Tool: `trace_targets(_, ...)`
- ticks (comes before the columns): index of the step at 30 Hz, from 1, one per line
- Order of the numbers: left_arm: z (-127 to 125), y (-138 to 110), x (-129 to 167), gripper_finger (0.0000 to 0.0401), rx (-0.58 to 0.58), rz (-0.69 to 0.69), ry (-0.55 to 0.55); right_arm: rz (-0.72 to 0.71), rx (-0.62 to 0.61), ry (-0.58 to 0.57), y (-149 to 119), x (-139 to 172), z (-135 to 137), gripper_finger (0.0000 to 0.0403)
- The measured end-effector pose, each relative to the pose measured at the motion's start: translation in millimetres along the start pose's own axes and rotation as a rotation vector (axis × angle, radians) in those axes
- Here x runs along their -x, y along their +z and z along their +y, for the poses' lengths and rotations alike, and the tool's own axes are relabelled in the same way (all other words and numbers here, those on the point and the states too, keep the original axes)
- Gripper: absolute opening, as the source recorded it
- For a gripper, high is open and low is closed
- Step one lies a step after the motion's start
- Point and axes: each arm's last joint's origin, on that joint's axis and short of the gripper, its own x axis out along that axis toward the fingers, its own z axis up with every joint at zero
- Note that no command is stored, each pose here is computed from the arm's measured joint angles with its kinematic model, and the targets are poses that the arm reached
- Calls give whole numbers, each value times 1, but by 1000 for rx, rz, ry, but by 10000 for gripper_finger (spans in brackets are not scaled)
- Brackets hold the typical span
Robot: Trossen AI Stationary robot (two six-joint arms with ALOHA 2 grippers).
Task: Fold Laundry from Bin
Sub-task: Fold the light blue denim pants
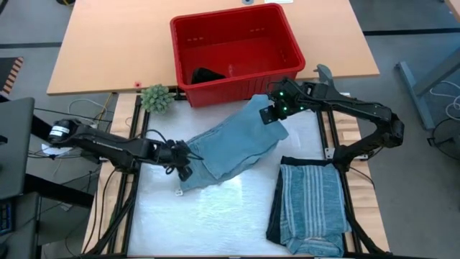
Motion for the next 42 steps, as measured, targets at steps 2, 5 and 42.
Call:
trace_targets(2,0,-7,-8,0,-12,13,15,-2,-1,1,0,1,0,32)
trace_targets(5,0,-16,-24,0,-37,53,63,-3,-1,1,0,1,0,32)
trace_targets(42,-30,-4,-80,0,-19,-80,-132,-126,-104,436,-32,-88,114,32)
